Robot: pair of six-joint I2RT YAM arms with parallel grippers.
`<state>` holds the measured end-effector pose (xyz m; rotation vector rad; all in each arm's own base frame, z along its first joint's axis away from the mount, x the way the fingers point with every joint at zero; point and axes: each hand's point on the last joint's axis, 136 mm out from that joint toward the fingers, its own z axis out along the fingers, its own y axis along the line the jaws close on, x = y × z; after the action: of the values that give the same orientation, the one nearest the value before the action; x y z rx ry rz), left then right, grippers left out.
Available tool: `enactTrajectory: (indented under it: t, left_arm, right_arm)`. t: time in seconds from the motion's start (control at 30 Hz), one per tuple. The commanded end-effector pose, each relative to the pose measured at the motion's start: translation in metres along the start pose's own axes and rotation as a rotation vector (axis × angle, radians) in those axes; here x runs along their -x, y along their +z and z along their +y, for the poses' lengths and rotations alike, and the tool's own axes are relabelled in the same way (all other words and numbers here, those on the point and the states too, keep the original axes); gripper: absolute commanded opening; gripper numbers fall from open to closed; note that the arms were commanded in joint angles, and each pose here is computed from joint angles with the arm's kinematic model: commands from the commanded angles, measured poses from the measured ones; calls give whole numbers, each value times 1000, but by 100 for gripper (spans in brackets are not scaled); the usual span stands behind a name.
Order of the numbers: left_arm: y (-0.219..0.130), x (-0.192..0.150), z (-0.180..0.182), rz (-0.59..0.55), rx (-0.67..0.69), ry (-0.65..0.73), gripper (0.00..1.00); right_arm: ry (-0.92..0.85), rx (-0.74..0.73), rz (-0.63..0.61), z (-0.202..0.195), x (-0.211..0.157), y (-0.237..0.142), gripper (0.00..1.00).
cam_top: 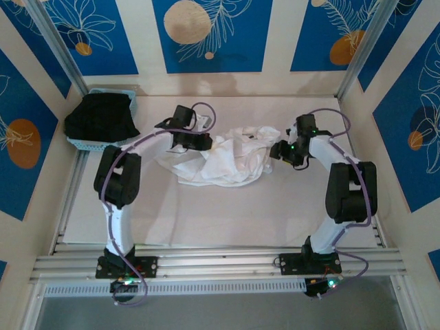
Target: Fold the inside-out t-shirt
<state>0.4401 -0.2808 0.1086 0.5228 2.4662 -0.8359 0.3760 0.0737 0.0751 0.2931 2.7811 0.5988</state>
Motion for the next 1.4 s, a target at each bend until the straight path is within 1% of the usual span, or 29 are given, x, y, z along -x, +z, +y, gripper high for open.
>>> enactTrajectory:
  t: [0.0,0.1,0.3,0.4,0.43,0.47,0.57,0.7,0.8,0.93,1.0,1.07,1.13,1.2,1.23,1.3,1.37]
  left_arm:
    - [-17,16,-10,-55,-28,3,0]
    - [-20,18,-11,-62,-22,5,0]
    - [-37,30,-14,-103,-11,10,0]
    - [-52,40,-14,-141,2,7,0]
    - [-59,45,-14,-158,7,2,0]
    - [-68,50,-13,-179,13,-2,0]
    - [-113,75,-10,-284,55,-17,0]
    - [-208,116,-12,-509,125,-36,0]
    - [-285,140,-34,-684,191,8,0]
    - [-378,154,-84,-890,211,94,0]
    - [-423,153,-109,-985,228,137,0]
    - [-470,145,-135,-1085,240,182,0]
    - [-516,129,-160,-1194,251,225,0]
    - [-550,112,-178,-1283,260,256,0]
    - [-563,103,-186,-1314,257,270,0]
    - [-575,89,-196,-1342,242,287,0]
    - [-572,82,-198,-1335,221,288,0]
  right_arm:
    - [31,114,28,18,3,14,55]
    - [39,122,40,16,10,27,49]
    - [63,118,60,8,22,45,17]
    - [73,148,37,8,29,37,4]
    - [72,146,14,7,33,29,1]
    - [70,146,-18,7,38,18,0]
    - [44,156,-181,12,57,-38,0]
    - [-82,221,-471,52,75,-150,0]
    - [-196,259,-681,89,74,-239,0]
    - [-323,304,-913,131,54,-343,0]
    - [-375,316,-1011,146,39,-387,0]
    - [-427,321,-1112,158,20,-429,0]
    - [-477,322,-1216,169,-4,-469,0]
    - [-517,319,-1298,175,-24,-499,0]
    - [-535,313,-1335,177,-34,-511,0]
    - [-569,301,-1400,180,-51,-530,0]
    - [-612,301,-1466,183,-66,-543,0]
